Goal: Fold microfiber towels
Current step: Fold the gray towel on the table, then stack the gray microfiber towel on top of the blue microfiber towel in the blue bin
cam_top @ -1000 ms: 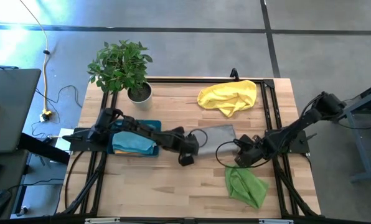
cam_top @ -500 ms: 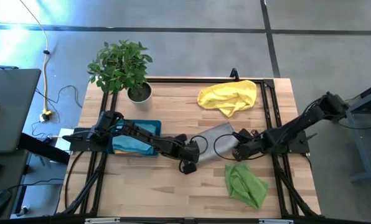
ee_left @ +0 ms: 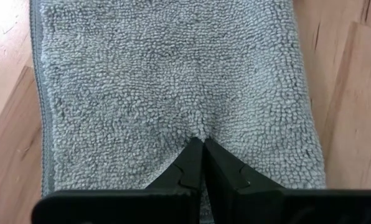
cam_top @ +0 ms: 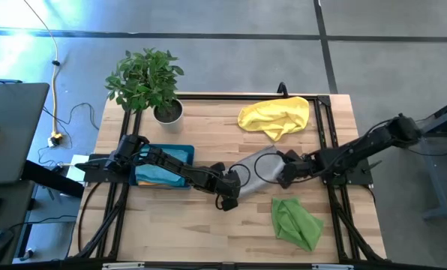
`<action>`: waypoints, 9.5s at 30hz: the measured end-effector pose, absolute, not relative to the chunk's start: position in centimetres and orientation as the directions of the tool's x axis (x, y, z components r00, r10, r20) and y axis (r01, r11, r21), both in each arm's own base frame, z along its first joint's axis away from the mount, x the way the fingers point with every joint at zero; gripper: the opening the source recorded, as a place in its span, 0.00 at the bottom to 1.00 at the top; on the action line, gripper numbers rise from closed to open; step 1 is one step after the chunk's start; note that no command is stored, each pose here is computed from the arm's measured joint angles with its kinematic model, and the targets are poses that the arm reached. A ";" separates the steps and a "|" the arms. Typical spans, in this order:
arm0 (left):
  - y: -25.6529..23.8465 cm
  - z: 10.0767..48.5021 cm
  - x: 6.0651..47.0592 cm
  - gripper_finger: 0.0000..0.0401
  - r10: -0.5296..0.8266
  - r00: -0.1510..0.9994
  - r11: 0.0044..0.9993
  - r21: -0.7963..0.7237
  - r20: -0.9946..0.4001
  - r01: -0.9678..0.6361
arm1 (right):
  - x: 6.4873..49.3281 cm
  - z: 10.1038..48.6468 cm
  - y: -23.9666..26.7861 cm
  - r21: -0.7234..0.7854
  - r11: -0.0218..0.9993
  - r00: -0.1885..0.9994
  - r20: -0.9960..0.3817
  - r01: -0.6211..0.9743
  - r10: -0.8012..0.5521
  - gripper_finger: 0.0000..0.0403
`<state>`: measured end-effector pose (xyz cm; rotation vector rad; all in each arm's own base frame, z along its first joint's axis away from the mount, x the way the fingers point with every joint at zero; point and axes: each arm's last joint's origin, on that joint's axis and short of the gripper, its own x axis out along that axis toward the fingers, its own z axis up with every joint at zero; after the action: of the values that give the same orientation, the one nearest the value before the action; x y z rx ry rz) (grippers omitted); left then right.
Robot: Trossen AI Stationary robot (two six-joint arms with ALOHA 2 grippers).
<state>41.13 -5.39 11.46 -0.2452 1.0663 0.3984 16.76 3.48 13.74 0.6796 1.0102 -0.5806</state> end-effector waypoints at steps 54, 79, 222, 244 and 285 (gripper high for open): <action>-4.9 11.6 41.5 0.01 0.229 0.449 0.894 0.004 -0.864 -0.448 | 17.2 11.8 0.2 0.267 0.565 0.432 -0.884 0.781 -0.179 0.54; -5.1 13.1 42.3 0.02 0.389 0.435 0.858 0.146 -0.812 -0.493 | 17.0 11.4 0.9 0.209 0.583 0.412 -0.879 0.785 -0.240 0.01; -11.9 20.9 40.4 0.18 0.240 0.579 0.823 -0.153 -0.779 -0.547 | 13.7 16.4 2.9 0.100 0.954 0.895 -0.385 0.284 -0.226 0.42; -8.8 19.5 42.8 0.18 0.354 0.623 0.559 -0.376 -0.698 -0.739 | 13.1 15.6 2.7 0.113 0.939 0.880 -0.398 0.326 -0.258 0.42; -6.5 11.0 45.2 0.56 0.490 0.521 0.046 -0.576 -0.699 -0.816 | 12.9 15.1 2.6 0.084 0.940 0.859 -0.438 0.331 -0.263 0.42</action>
<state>45.21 -6.48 10.99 -1.1395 0.3533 1.0284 12.91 2.63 15.14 0.1591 0.4363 -0.3133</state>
